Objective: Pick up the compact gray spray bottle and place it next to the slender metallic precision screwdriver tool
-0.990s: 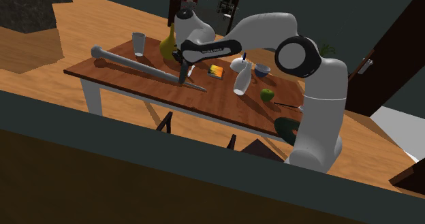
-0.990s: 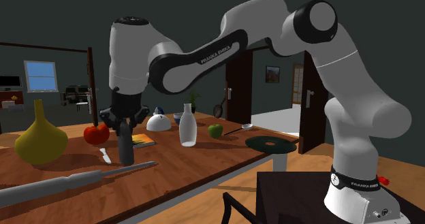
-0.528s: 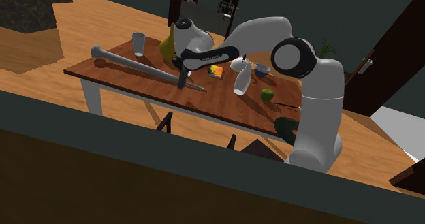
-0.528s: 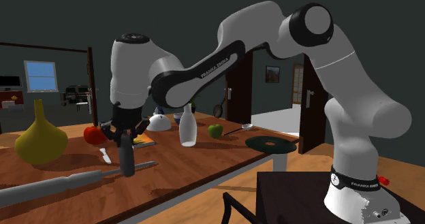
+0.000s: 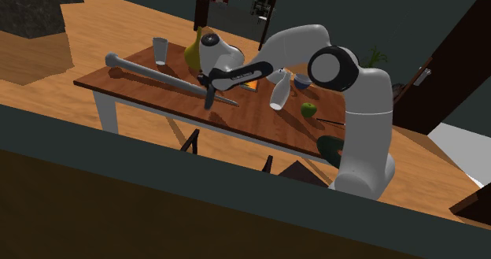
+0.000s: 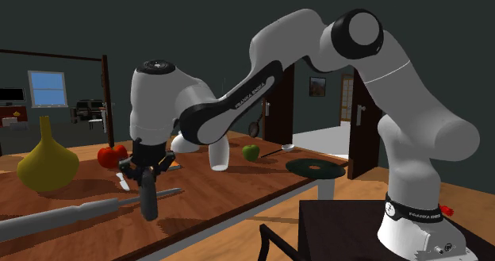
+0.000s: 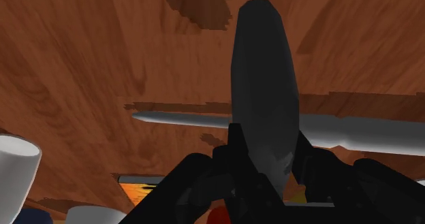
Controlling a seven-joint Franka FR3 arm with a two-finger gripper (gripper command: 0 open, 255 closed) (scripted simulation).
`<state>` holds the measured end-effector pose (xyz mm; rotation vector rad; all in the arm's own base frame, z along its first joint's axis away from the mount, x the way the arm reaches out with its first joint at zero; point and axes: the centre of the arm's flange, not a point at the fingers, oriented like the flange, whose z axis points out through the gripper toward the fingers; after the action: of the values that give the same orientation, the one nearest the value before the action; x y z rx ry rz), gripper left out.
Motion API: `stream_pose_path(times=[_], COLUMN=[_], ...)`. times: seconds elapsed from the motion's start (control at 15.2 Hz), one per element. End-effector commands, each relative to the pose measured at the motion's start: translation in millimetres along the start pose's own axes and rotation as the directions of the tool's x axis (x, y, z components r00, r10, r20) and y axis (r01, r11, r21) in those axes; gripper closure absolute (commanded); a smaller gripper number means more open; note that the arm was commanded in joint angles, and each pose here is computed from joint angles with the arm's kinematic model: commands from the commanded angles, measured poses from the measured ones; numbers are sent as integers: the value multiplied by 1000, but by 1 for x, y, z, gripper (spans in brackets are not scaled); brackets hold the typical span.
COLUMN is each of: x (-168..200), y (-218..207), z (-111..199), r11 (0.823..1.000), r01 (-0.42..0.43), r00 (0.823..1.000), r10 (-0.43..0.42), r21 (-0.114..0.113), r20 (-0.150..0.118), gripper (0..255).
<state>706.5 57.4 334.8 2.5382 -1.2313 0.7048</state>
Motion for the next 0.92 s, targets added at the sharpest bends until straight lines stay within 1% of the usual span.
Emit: stream_pose_path(times=[0.0, 0.13, 0.66, 0.73, 0.86], x=[-6, -10, -10, -10, -10], y=[0, 0, 0, 0, 0], z=[9, 17, 17, 17, 17], r11=[1000, 1000, 1000, 1000, 1000], r01=[0, 0, 0, 0, 0], r00=[1000, 1000, 1000, 1000, 1000], r10=[0, 0, 0, 0, 0], r21=[1, 1, 1, 1, 1], r20=[0, 0, 0, 0, 0], gripper=[255, 255, 255, 0, 0])
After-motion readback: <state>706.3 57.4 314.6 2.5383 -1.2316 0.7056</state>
